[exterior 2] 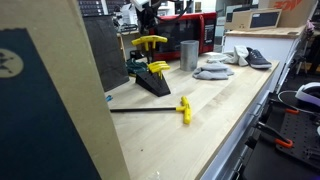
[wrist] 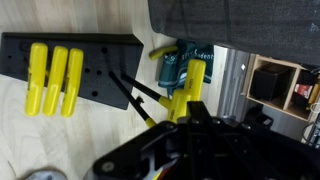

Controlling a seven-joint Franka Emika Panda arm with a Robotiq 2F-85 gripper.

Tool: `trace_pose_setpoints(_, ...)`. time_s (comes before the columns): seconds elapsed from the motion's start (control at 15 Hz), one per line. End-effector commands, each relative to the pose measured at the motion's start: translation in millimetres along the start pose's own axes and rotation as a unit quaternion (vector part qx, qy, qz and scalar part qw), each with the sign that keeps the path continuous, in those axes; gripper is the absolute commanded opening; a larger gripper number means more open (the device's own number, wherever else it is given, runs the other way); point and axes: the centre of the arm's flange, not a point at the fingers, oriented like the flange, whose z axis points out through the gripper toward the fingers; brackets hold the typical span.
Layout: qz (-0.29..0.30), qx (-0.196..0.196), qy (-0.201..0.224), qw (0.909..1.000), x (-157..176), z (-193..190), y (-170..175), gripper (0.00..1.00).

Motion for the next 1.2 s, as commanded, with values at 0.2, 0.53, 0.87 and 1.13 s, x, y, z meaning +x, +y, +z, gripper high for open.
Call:
trace_pose_setpoints(0.2, -0.020, 0.018, 0.010, 0.9996, -2, 13, 9, 0.00)
trace_pose_setpoints(0.53, -0.053, 0.031, 0.015, 0.9980, -6, 22, 9, 0.00)
trace_pose_setpoints(0.87, -0.055, 0.027, 0.000, 0.9981, -13, 23, 8, 0.00)
trace_pose_setpoints(1.13, -0.064, 0.019, -0.020, 0.9976, -28, 27, 12, 0.00)
